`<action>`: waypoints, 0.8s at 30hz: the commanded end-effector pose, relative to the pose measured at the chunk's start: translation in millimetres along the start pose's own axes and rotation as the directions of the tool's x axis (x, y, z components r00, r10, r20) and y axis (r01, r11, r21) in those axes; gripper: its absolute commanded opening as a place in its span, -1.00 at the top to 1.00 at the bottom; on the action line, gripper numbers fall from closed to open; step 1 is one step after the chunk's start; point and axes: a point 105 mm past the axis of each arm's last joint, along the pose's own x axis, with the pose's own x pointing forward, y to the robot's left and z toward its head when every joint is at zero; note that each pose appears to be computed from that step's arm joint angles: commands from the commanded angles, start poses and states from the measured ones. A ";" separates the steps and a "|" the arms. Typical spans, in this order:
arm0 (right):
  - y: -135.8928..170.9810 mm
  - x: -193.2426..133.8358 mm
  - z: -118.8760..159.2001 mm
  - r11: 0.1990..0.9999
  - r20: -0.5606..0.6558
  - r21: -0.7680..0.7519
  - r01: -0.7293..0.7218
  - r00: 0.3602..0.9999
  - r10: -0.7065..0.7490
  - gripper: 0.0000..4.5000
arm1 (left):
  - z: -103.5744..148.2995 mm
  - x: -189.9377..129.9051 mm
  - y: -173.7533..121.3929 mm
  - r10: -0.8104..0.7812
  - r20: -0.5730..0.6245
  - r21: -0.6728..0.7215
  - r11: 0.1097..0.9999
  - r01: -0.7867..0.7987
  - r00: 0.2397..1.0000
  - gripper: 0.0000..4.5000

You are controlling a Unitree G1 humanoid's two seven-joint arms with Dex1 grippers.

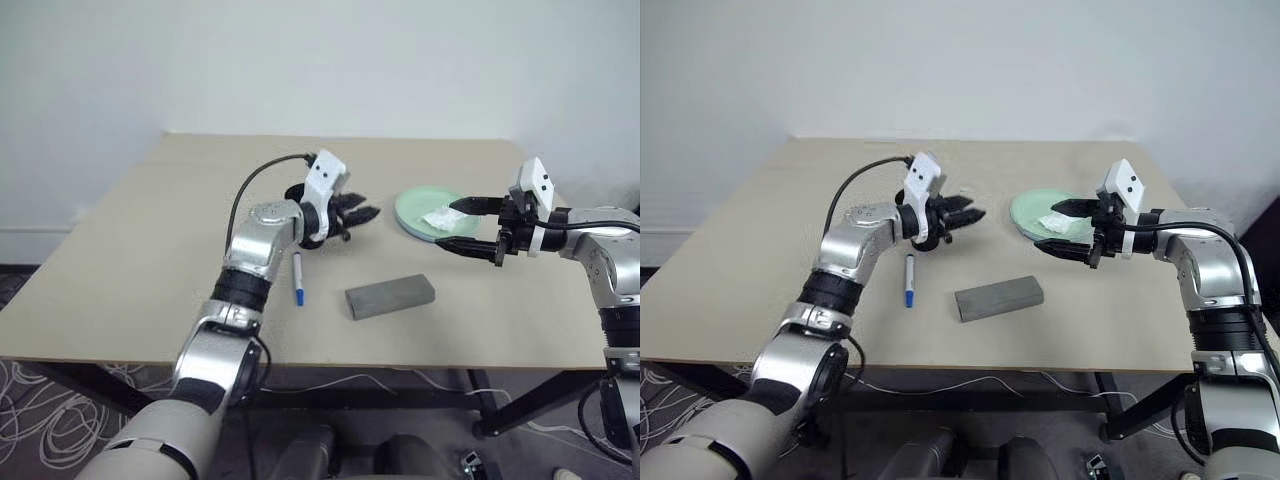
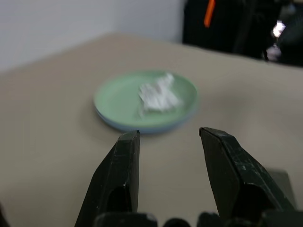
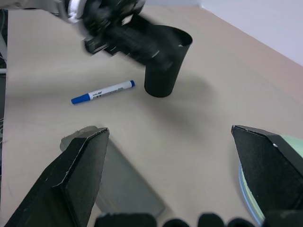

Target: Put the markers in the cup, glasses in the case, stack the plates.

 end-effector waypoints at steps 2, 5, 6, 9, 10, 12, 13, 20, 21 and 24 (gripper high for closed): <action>-4.6 -2.8 17.0 0.998 0.018 -0.064 0.014 1.000 -0.013 -1.00 | -12.5 -15.7 -7.1 0.047 -0.185 0.011 0.999 -0.046 0.982 0.01; -4.9 -2.1 17.2 0.998 0.015 -0.065 0.010 1.000 -0.009 -1.00 | -22.6 -22.9 -10.5 0.058 -0.260 -0.026 0.997 -0.067 0.964 -0.34; -5.1 -1.8 17.0 0.998 0.014 -0.066 0.010 1.000 -0.009 -1.00 | -26.2 -25.4 -9.1 0.083 -0.286 -0.020 0.996 -0.092 0.955 -0.47; -5.5 -1.1 16.5 0.998 0.009 -0.068 0.007 1.000 -0.006 -1.00 | -35.1 -32.1 -1.4 0.175 -0.351 -0.025 0.980 -0.196 0.920 -0.92; -5.7 -1.1 16.3 0.998 0.007 -0.068 0.007 1.000 -0.006 -1.00 | -36.7 -33.5 0.5 0.197 -0.364 -0.028 0.975 -0.222 0.910 -0.97; -5.9 -0.2 15.8 0.998 0.003 -0.070 0.004 1.000 -0.003 -1.00 | -39.7 -37.0 7.9 0.246 -0.388 -0.088 0.949 -0.301 0.888 -0.97; -6.1 0.1 15.6 0.998 0.001 -0.071 0.002 1.000 -0.002 -1.00 | -40.6 -38.7 12.2 0.275 -0.397 -0.101 0.935 -0.340 0.875 -0.97; -6.3 2.3 14.5 0.997 -0.009 -0.074 -0.007 1.000 0.006 -1.00 | -51.7 -51.5 46.1 0.456 -0.451 -0.149 0.809 -0.568 0.767 -0.97; -6.4 2.3 14.3 0.997 -0.010 -0.074 -0.007 1.000 0.007 -1.00 | -54.6 -53.0 49.7 0.470 -0.461 -0.156 0.793 -0.590 0.753 -0.97; -6.4 2.8 13.6 0.997 -0.014 -0.074 -0.009 1.000 0.008 -1.00 | -61.9 -56.5 56.6 0.494 -0.487 -0.162 0.760 -0.630 0.721 -0.97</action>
